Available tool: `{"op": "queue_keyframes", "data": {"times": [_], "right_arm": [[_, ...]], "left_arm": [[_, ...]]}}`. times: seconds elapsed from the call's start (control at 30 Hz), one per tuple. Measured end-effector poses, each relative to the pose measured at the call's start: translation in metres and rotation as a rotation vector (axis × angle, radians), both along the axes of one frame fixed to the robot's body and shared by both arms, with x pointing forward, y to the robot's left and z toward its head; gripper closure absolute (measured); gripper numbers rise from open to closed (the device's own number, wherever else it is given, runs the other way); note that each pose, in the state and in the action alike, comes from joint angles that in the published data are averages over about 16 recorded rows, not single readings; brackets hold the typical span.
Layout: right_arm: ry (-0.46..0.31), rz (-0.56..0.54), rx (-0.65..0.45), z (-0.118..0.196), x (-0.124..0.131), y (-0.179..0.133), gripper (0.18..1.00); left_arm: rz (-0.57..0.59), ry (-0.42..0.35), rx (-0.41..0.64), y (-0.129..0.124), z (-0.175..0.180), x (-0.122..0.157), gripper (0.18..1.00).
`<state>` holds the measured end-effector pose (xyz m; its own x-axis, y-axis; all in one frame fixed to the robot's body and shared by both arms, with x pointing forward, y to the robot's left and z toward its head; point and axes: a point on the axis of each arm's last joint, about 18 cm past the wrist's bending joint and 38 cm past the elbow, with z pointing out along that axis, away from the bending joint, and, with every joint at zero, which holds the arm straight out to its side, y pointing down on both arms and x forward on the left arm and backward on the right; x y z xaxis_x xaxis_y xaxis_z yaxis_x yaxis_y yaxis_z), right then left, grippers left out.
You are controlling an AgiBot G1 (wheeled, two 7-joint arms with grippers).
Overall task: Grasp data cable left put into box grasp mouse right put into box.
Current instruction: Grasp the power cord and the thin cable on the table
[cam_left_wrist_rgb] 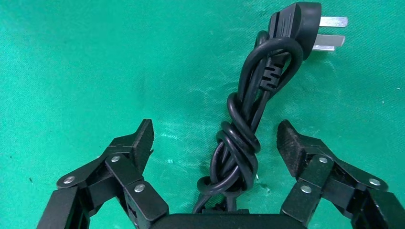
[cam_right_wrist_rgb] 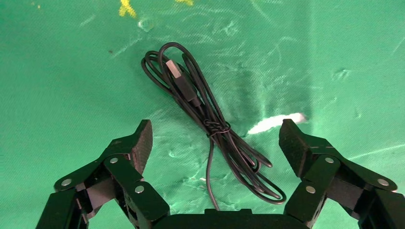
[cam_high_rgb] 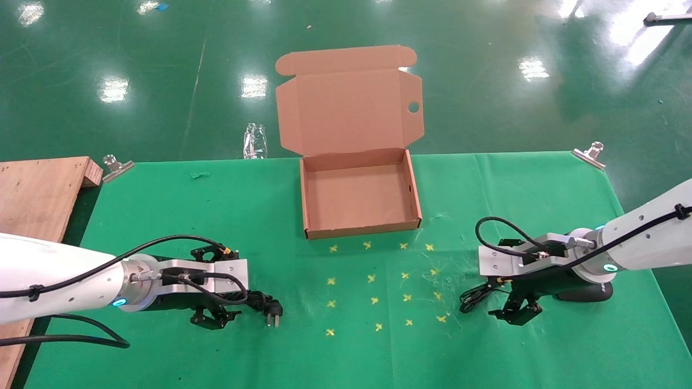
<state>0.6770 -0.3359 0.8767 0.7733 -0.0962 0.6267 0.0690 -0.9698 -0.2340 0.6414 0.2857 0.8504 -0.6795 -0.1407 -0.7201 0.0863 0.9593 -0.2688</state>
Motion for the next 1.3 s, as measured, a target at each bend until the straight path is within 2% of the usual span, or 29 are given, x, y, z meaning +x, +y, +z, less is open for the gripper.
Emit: {"op": "queue_keyframes", "data": {"times": [0.3,0.5,1.0,1.17,1.3], "right_arm": [[0.002,0.004,-0.001,-0.0013,-0.0017,-0.0002,0.270],[0.002,0.005,-0.001,-0.0017,-0.0023,-0.0003,0.368],[0.002,0.007,-0.001,-0.0018,-0.0029,-0.0003,0.718],[0.002,0.007,0.000,-0.0019,-0.0030,-0.0003,0.813],[0.003,0.007,0.000,-0.0019,-0.0031,-0.0003,0.874]], "left_arm": [[0.000,0.000,0.000,0.0000,0.0000,0.0000,0.332],[0.000,0.000,0.000,0.0000,0.0000,0.0000,0.438],[0.000,0.000,0.000,0.0000,0.0000,0.0000,0.774],[0.000,0.000,0.000,0.0000,0.0000,0.0000,0.839],[0.000,0.000,0.000,0.0000,0.0000,0.0000,0.856]]}}
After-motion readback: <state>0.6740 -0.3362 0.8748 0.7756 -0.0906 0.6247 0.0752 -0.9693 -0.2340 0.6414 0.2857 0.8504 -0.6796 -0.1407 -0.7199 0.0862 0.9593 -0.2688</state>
